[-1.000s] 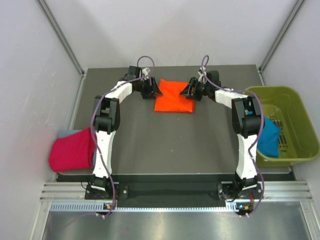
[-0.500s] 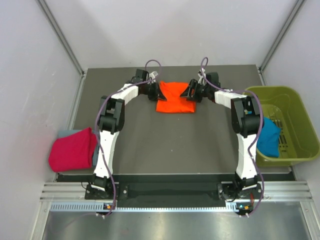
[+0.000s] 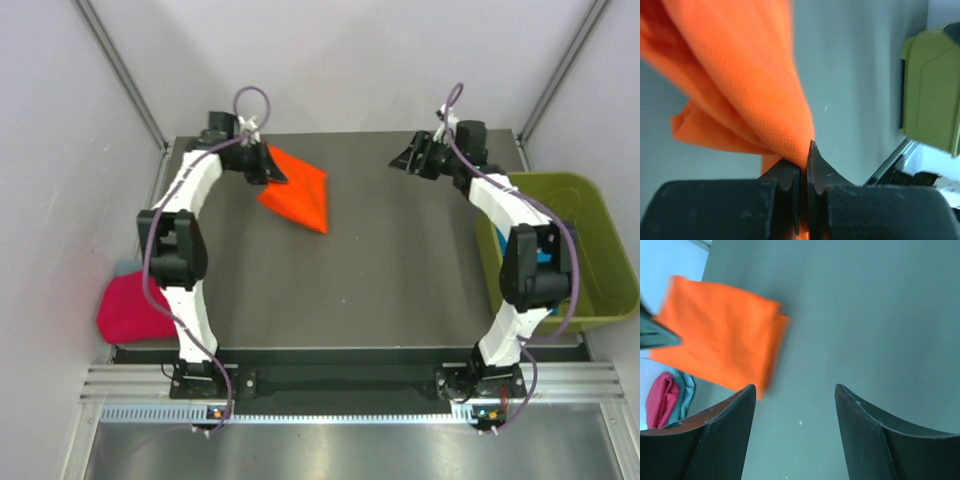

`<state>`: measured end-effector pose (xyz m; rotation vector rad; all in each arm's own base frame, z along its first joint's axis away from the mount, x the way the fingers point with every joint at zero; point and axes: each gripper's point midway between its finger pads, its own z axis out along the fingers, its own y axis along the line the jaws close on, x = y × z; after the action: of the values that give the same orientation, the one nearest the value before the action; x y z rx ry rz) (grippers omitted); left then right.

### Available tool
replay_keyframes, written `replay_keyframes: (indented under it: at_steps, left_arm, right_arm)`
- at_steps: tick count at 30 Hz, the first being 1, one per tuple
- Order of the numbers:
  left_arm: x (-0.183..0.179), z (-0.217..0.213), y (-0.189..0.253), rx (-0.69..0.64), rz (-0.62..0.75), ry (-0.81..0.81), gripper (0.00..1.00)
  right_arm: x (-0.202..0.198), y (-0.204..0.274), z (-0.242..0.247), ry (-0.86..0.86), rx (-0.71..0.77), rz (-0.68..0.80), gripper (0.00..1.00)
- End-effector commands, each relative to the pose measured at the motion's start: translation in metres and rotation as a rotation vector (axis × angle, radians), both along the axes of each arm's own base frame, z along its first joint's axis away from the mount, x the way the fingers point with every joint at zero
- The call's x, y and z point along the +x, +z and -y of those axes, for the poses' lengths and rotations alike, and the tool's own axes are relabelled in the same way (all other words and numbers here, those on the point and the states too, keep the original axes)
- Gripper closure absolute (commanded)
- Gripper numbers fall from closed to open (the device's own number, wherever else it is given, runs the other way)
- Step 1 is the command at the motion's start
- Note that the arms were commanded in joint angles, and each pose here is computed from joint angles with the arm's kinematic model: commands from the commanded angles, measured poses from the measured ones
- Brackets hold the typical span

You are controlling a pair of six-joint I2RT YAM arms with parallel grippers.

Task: Fold and stack the t-shirts
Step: Neatly place the folded tshirt to the corner

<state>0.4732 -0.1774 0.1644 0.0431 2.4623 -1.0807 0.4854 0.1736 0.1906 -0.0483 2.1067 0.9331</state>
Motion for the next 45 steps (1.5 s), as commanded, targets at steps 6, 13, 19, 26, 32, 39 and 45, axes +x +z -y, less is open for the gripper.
replay_keyframes:
  at_steps: [6,13,19,26,32,39,45]
  left_arm:
    - [-0.084,-0.08,0.06,0.129,-0.016,-0.035,1.0]
    - [-0.136,-0.111,0.09,0.219,0.007,-0.042,1.0]
    - [-0.182,-0.138,0.111,0.359,0.006,-0.043,1.0]
    - [-0.205,-0.187,0.124,0.653,0.122,-0.019,1.0]
    - [-0.237,-0.213,0.115,0.769,0.161,-0.078,1.0]
    - [-0.272,-0.22,0.108,0.852,0.188,-0.105,1.0]
    - [-0.284,-0.227,0.106,0.907,0.179,-0.1,1.0]
  right_arm:
    - [-0.04,0.006,0.033,-0.039,-0.071,0.042,0.35]
    - [-0.063,0.009,0.046,-0.061,-0.079,0.051,0.35]
    - [-0.079,0.004,0.063,-0.103,-0.072,0.037,0.35]
    - [-0.096,-0.001,0.076,-0.139,-0.046,0.023,0.35]
    - [-0.104,-0.01,0.075,-0.137,-0.03,0.001,0.35]
    - [-0.101,-0.011,0.074,-0.128,-0.024,-0.012,0.35]
    - [-0.092,-0.013,0.072,-0.128,-0.006,-0.03,0.35]
